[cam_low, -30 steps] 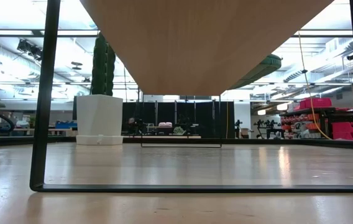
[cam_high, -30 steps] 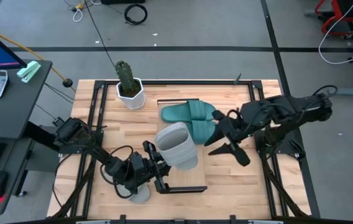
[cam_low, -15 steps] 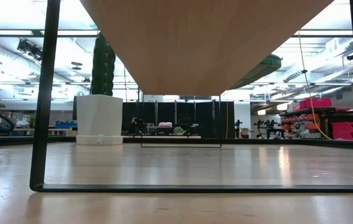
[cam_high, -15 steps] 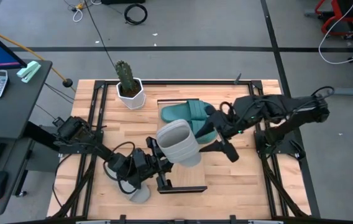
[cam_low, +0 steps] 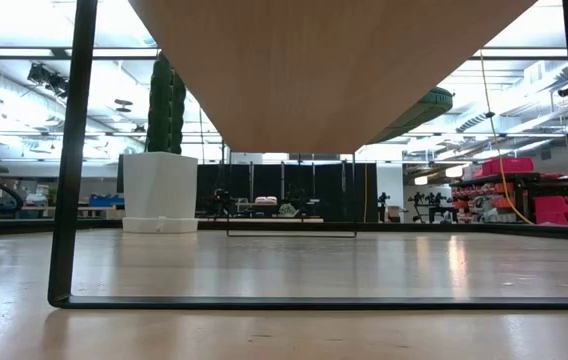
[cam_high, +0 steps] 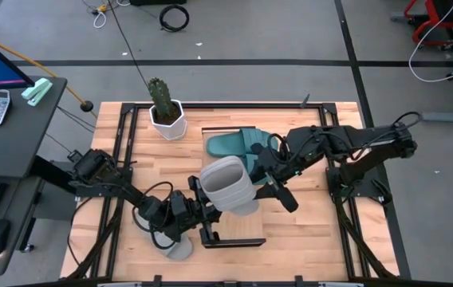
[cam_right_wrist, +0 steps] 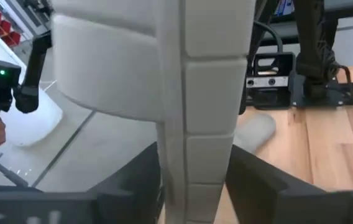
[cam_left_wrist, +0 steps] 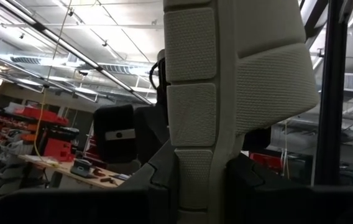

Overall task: Pick and place slides into the shelf
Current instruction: Put the right gray slide on the shelf

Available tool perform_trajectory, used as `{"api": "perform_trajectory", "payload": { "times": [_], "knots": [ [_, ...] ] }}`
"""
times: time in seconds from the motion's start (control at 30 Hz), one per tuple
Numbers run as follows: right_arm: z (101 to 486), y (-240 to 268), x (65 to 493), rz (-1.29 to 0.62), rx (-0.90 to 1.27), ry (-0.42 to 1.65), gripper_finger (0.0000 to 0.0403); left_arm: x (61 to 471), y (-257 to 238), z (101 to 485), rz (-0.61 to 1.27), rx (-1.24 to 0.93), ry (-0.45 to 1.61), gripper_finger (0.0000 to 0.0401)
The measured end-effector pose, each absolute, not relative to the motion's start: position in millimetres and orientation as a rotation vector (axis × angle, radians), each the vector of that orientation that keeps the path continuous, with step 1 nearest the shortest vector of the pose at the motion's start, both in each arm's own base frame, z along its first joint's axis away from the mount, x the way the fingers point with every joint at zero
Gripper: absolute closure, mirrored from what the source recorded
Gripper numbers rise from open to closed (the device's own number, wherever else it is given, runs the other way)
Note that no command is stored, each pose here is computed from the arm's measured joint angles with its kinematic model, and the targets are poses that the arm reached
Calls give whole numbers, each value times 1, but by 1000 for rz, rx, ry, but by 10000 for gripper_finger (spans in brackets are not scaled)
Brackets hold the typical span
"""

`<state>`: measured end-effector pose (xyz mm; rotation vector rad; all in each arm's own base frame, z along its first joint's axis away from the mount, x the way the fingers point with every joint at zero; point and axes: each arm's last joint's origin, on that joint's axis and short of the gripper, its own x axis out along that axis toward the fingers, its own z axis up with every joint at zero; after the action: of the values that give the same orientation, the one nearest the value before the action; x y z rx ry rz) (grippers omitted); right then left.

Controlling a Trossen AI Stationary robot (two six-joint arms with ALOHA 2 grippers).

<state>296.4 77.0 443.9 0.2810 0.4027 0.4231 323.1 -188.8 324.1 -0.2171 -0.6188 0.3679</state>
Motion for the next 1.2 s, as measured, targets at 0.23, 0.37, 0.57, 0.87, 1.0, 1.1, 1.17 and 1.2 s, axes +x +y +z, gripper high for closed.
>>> {"api": "perform_trajectory", "payload": {
  "times": [0.23,0.37,0.57,0.87,1.0,1.1,1.17,1.2],
  "knots": [
    [442,77,299,430,283,407,329,323,-189,324,354,-215,-627,322],
    [444,76,297,430,282,397,329,323,-189,325,333,-215,-638,318],
    [453,64,289,417,286,362,330,323,-190,326,292,-240,-663,210],
    [462,41,277,421,312,348,333,319,-196,327,234,-275,-680,150],
    [459,28,263,383,303,429,332,305,-210,335,196,-212,-688,159],
    [452,20,254,358,301,528,332,289,-217,347,201,-155,-698,170],
    [448,16,248,376,313,586,332,279,-223,354,203,-112,-698,177],
    [445,15,246,391,324,623,332,274,-224,358,205,-90,-702,180]
  ]
}}
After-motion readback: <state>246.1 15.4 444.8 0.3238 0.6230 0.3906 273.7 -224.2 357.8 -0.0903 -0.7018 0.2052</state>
